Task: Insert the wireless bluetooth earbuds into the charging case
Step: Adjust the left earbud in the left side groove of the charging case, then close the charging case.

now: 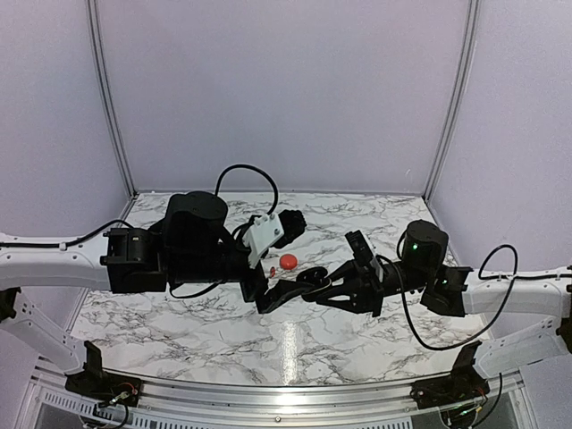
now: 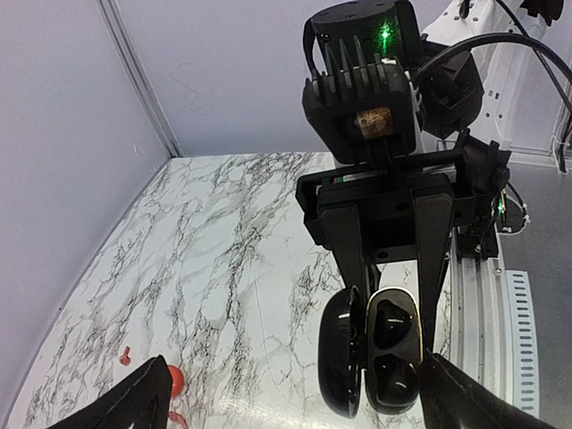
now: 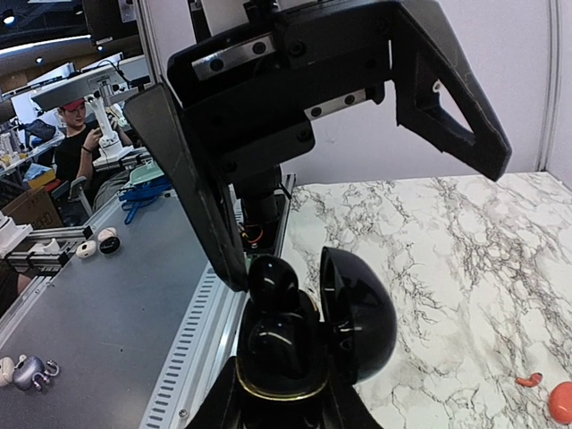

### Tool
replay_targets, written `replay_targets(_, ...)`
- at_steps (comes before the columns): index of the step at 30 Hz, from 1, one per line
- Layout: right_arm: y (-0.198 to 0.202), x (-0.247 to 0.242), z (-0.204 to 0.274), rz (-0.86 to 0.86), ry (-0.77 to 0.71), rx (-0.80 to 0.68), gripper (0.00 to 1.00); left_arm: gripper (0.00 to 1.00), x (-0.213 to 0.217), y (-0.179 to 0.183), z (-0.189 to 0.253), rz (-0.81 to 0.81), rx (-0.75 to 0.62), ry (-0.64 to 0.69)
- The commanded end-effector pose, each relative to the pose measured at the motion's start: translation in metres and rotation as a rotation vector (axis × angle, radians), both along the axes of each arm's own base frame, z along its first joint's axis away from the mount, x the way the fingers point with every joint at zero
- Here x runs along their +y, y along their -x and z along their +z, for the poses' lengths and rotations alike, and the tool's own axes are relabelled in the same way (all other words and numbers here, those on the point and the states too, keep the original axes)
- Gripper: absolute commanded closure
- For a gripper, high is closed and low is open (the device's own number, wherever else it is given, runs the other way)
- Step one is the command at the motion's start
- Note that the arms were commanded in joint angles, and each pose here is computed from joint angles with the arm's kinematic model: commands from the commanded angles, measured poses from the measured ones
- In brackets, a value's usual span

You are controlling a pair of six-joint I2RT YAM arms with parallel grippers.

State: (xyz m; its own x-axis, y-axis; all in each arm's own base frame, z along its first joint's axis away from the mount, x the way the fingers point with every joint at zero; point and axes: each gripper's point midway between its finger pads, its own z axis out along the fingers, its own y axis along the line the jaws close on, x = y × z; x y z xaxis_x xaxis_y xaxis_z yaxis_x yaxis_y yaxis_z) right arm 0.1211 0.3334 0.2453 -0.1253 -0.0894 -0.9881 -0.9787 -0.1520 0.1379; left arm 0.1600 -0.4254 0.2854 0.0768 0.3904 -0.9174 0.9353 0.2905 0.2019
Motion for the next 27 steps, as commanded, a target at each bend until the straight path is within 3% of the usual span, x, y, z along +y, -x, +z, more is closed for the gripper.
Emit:
replay_targets(1,0.011,0.001,0.038,0.050,-0.090,-0.077,1.00,0.01,0.004,-0.016,0.000,0.074,-0.008,-0.020)
replay_targets(12,0.009,0.001,0.027,0.040,-0.071,-0.054,1.00,0.01,0.012,0.002,0.045,0.005,-0.005,0.140)
replay_targets(27,0.009,0.001,0.028,0.040,-0.069,-0.063,1.00,0.01,0.016,0.024,0.026,-0.123,0.043,0.107)
